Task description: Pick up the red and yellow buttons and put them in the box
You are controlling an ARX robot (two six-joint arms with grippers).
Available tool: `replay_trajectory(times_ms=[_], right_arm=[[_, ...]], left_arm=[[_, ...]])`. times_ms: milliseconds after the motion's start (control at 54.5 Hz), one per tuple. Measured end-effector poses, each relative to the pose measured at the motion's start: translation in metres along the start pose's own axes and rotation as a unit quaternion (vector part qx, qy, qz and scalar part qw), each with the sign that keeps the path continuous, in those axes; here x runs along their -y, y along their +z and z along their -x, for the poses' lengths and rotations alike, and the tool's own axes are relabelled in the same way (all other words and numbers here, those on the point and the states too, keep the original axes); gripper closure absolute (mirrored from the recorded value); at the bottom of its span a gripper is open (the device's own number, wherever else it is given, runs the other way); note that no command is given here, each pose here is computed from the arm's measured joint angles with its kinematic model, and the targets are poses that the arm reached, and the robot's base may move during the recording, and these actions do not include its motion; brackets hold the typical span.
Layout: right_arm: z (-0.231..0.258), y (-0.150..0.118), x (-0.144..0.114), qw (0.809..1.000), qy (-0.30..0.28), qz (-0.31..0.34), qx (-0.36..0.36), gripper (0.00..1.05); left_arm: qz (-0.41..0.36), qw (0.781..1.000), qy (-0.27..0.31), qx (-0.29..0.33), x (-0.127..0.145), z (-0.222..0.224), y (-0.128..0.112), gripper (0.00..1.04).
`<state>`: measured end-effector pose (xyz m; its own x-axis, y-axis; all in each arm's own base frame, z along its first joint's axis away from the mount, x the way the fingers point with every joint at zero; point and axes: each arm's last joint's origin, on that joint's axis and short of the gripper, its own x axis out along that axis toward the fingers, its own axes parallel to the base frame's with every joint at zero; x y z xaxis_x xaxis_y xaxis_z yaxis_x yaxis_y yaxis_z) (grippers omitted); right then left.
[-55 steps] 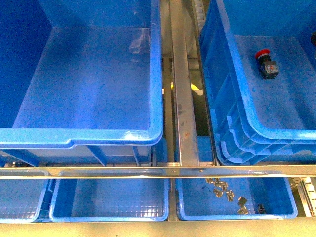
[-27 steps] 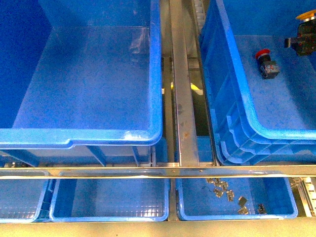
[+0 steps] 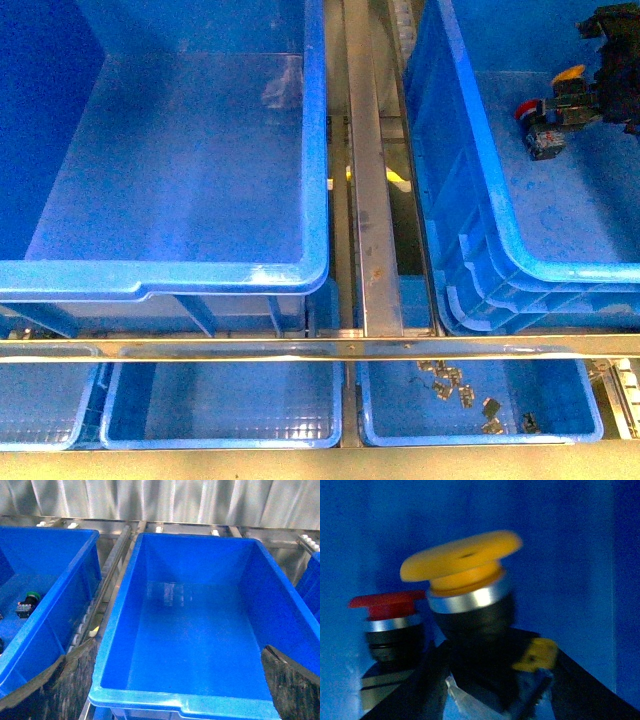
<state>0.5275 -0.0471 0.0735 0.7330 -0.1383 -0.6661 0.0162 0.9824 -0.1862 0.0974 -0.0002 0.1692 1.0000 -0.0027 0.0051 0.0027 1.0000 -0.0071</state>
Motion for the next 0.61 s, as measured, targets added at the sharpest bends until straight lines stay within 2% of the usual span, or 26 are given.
replay_trajectory(times_ms=[92,147,238,348,477,605], right_arm=[[0.0,0.0,-0.004,1.0,0.002,0.006,-0.002,0.31],[0.001,0.001,-0.004,1.0,-0.004,0.009,0.009,0.18],[0.009,-0.001,-0.004,1.0,-0.005,0.008,0.021,0.05],[0.042,-0.002,-0.001,0.998,0.004,-0.011,0.063,0.06],[0.116,-0.004,0.003,0.989,0.02,-0.081,0.122,0.06],[0.189,-0.034,-0.002,0.973,0.024,-0.178,0.146,0.06]], left_arm=[[0.0,1.0,0.0,0.0,0.0,0.0,0.0,0.08],[0.0,1.0,0.0,0.0,0.0,0.0,0.0,0.08],[0.0,1.0,0.0,0.0,0.0,0.0,0.0,0.08],[0.0,1.0,0.0,0.0,0.0,0.0,0.0,0.08],[0.0,1.0,0.0,0.0,0.0,0.0,0.0,0.08],[0.0,1.0,0.0,0.0,0.0,0.0,0.0,0.08]])
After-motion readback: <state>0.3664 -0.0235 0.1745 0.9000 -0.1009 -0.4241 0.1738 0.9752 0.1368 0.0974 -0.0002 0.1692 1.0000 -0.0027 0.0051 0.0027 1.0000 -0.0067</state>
